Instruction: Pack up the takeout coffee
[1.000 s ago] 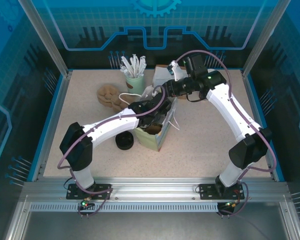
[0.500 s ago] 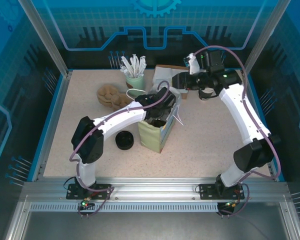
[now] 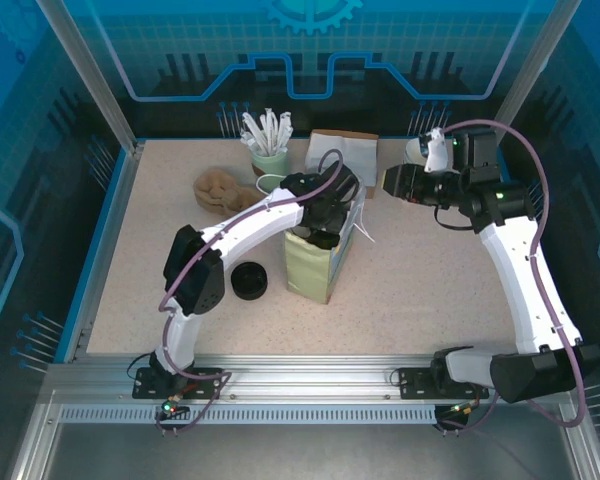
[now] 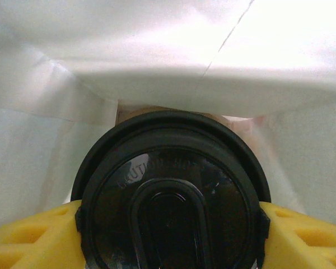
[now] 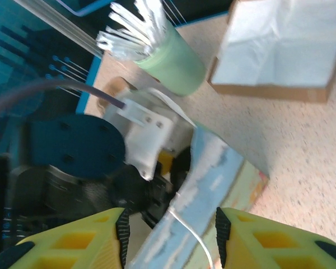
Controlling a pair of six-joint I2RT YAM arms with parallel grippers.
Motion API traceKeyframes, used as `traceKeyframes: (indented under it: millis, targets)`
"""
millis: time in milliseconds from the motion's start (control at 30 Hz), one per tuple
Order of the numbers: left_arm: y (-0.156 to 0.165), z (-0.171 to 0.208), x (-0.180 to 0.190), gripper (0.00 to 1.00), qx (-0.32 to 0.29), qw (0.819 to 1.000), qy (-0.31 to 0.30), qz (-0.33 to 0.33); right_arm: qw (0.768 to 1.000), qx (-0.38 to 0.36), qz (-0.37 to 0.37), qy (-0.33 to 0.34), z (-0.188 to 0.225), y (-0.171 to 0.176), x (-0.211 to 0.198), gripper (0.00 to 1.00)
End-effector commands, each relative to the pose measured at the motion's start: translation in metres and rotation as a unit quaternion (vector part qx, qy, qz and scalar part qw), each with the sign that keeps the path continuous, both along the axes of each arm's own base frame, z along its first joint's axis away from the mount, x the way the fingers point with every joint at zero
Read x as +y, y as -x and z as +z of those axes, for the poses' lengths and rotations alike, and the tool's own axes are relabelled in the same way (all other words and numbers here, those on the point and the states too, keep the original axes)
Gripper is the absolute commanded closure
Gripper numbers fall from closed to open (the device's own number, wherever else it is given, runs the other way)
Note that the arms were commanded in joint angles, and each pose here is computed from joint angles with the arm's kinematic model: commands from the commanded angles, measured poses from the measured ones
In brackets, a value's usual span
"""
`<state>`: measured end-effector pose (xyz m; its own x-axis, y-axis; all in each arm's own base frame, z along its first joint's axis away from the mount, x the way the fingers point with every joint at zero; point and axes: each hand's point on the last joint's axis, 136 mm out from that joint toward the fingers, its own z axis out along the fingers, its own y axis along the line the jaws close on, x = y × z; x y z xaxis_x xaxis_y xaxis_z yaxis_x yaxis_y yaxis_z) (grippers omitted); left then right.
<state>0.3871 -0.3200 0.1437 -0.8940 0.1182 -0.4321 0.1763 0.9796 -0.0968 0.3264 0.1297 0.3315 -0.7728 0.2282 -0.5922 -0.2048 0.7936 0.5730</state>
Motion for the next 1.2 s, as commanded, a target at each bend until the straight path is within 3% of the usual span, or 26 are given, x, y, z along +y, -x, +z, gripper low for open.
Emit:
traceKeyframes:
  millis: [0,400,1167]
  targets:
    - [0.006,-0.013,0.004,0.31,0.045,0.999,-0.011,0.013,0.999,0.030,0.001,-0.028,-0.011,0.003,0.004,0.56]
    - [-0.012,-0.016,-0.003,0.32,0.062,0.998,-0.012,0.024,0.994,0.092,0.047,-0.048,-0.039,0.003,0.044,0.52]
    - [-0.013,-0.065,-0.006,0.35,0.101,0.994,-0.020,0.036,0.989,0.127,0.072,-0.024,-0.070,0.000,0.064,0.56]
